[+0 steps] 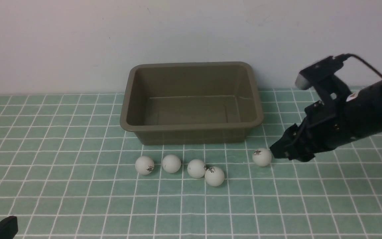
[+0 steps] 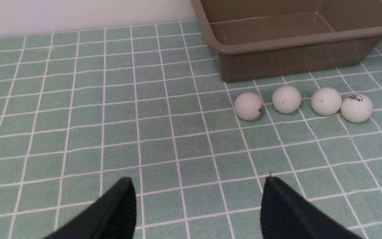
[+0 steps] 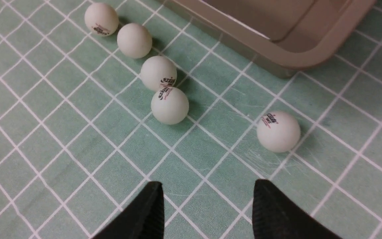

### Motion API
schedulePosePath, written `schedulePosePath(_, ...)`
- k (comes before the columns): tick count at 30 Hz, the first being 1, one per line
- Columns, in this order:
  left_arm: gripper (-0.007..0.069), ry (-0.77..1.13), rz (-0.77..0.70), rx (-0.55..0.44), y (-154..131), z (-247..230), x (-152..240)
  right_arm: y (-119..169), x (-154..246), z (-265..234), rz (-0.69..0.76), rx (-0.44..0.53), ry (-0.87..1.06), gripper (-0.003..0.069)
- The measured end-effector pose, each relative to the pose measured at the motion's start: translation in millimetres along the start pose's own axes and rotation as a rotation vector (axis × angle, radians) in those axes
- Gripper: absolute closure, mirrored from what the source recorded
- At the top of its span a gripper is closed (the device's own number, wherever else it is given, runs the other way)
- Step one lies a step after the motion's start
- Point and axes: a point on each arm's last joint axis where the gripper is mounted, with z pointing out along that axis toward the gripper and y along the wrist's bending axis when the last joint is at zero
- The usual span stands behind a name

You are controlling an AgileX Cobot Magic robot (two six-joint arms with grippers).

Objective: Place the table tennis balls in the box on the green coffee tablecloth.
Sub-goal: 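Reach for and grasp a ping pong ball on the table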

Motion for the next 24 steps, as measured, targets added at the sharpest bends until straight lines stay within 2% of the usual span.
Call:
schedulePosePath(8,0.0168,0.014,-0.002,0.006,-1,0,1,-19,-10,38,0.015,0.009,0.059,0.0267)
schedulePosePath(12,0.0168,0.024,-0.002,0.009,-1,0,2,-29,-20,55,0.021,0.014,0.058,0.0193)
schedulePosePath(15,0.0168,0.038,-0.002,0.012,-1,0,3,-35,-26,67,0.023,0.015,0.061,0.0164)
schedulePosePath(24,0.0168,0.041,-0.003,0.014,-1,0,4,-44,-23,92,0.038,0.018,0.086,0.0158)
